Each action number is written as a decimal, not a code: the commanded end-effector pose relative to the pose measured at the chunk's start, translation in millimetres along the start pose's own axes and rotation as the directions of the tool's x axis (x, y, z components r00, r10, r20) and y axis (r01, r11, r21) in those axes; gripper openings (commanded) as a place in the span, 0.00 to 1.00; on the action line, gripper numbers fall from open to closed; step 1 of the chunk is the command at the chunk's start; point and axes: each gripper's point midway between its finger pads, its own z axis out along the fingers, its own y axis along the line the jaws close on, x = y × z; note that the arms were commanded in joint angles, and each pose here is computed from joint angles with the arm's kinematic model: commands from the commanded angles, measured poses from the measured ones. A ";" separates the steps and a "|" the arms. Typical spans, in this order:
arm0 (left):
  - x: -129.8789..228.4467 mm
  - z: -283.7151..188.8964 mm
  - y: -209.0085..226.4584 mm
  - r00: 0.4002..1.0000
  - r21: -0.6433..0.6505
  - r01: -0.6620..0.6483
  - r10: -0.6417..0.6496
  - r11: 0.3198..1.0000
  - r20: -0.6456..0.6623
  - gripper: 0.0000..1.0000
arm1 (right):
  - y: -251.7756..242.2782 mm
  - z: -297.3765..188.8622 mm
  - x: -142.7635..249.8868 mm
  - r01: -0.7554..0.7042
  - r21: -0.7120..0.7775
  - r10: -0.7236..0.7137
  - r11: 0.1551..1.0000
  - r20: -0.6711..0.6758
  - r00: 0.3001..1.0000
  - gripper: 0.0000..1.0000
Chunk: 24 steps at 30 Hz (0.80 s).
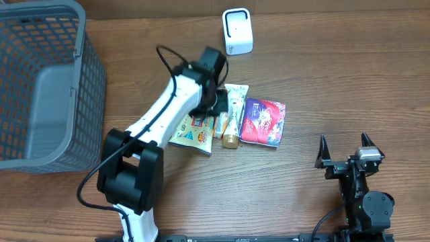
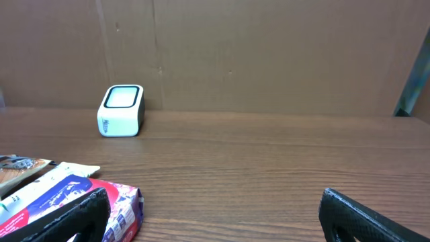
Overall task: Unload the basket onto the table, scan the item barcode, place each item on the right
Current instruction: 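Release the Kleenex pack and retract the left gripper beside the basket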
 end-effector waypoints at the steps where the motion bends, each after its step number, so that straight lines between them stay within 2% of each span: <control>1: -40.6 -80.3 -17.2 0.983 0.061 -0.052 0.041 0.997 0.178 0.04 | -1.1 0.2 1.9 0.000 0.005 0.000 1.000 0.003 1.000 1.00; 3: -48.4 -113.3 -10.3 0.974 0.031 -0.036 0.028 0.999 0.226 0.05 | -1.1 0.2 1.9 0.000 0.005 0.000 1.000 0.003 1.000 1.00; 5: -52.9 -142.9 6.0 0.963 -0.024 -0.001 0.007 1.000 0.268 0.14 | -1.1 0.2 1.8 0.000 0.005 0.000 1.000 0.003 1.000 1.00; 7: -54.5 -174.6 34.6 0.951 -0.100 0.063 -0.030 0.993 0.308 0.36 | -1.1 0.2 1.9 0.000 0.005 0.000 1.000 0.003 1.000 1.00; 8: -54.9 -187.8 47.2 0.944 -0.120 0.092 -0.049 0.988 0.326 0.44 | -1.1 0.2 1.9 0.000 0.005 0.000 1.000 0.003 1.000 1.00; 12: -54.3 -229.6 85.7 0.916 -0.122 0.192 -0.134 0.974 0.379 0.49 | -1.1 0.2 1.9 0.000 0.005 0.000 1.000 0.003 1.000 1.00; 13: -52.6 -241.3 96.0 0.905 -0.118 0.220 -0.157 0.968 0.394 0.54 | -1.1 0.2 1.9 0.000 0.005 0.000 1.000 0.003 1.000 1.00; 14: -50.5 -253.0 106.1 0.893 -0.112 0.247 -0.181 0.963 0.411 0.67 | -1.1 0.2 1.9 0.000 0.005 0.000 1.000 0.003 1.000 1.00; 15: -47.5 -264.6 117.2 0.880 -0.109 0.276 -0.206 0.955 0.428 0.88 | -1.1 0.2 1.8 0.000 0.005 0.000 1.000 0.003 1.000 1.00; 16: -42.9 -278.7 130.3 0.861 -0.103 0.312 -0.235 0.944 0.451 1.00 | -1.1 0.2 1.9 0.000 0.005 0.000 1.000 0.003 1.000 1.00; 19: -29.6 -312.9 165.0 0.799 -0.084 0.407 -0.309 0.910 0.516 1.00 | -1.1 0.2 1.8 0.000 0.005 0.000 1.000 0.003 1.000 1.00; 24: -4.5 -356.4 224.9 0.650 -0.017 0.577 -0.447 0.816 0.614 1.00 | -1.1 0.2 1.9 0.000 0.005 0.000 1.000 0.003 1.000 1.00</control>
